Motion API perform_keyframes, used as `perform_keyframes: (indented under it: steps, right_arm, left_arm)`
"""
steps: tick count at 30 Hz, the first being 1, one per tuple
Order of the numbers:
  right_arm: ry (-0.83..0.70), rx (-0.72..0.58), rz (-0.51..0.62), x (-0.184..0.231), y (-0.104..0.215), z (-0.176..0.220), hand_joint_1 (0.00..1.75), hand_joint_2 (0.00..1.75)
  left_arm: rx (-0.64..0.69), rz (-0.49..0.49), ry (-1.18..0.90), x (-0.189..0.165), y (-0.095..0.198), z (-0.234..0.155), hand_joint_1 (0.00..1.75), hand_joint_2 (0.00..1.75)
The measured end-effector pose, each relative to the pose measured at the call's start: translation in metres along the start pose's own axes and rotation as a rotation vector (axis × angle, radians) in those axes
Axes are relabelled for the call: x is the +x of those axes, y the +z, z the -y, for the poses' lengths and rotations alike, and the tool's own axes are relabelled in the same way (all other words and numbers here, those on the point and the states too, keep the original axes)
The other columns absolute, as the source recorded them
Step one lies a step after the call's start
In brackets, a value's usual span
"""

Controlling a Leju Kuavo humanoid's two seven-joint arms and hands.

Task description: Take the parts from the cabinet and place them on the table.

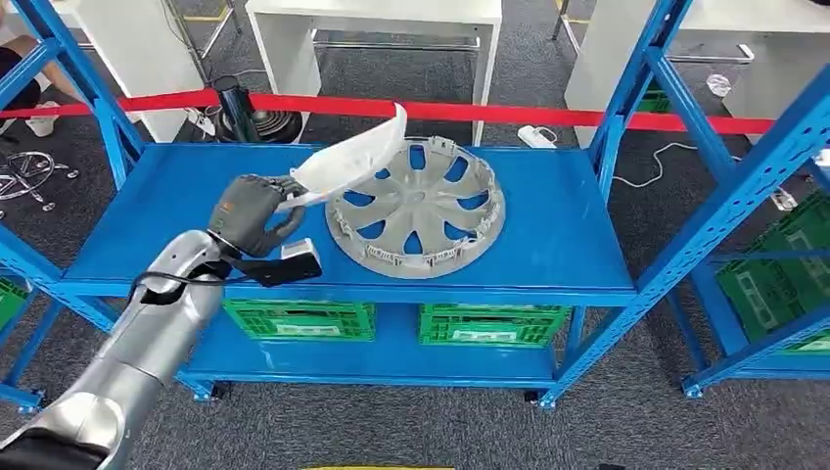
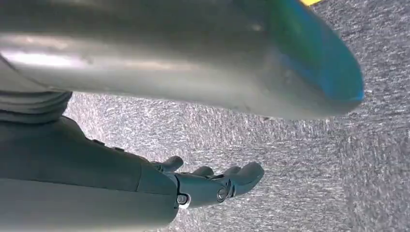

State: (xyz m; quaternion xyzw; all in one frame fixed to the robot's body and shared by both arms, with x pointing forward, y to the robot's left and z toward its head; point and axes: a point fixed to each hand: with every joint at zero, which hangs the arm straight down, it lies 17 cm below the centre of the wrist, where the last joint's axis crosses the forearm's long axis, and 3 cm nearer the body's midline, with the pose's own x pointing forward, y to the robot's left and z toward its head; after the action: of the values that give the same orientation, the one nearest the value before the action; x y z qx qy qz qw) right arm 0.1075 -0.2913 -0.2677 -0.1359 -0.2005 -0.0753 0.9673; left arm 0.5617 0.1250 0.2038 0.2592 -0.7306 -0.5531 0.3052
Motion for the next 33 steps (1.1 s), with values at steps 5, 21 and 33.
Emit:
perform_keyframes:
  steps: [5,21,33]
  right_arm:
    - [-0.008,-0.005,0.012,0.007,-0.002,0.002,0.00,0.00]
    - [-0.026,-0.010,0.019,0.010,-0.003,0.003,0.00,0.00]
    - [-0.074,-0.038,-0.009,0.007,-0.006,0.015,0.00,0.00]
  left_arm:
    - [0.006,0.056,0.000,0.028,-0.015,-0.005,1.75,1.75]
    - [-0.017,0.124,0.002,0.054,-0.030,-0.011,1.75,1.75]
    - [-0.036,0.251,0.044,0.131,-0.064,-0.009,1.75,1.75]
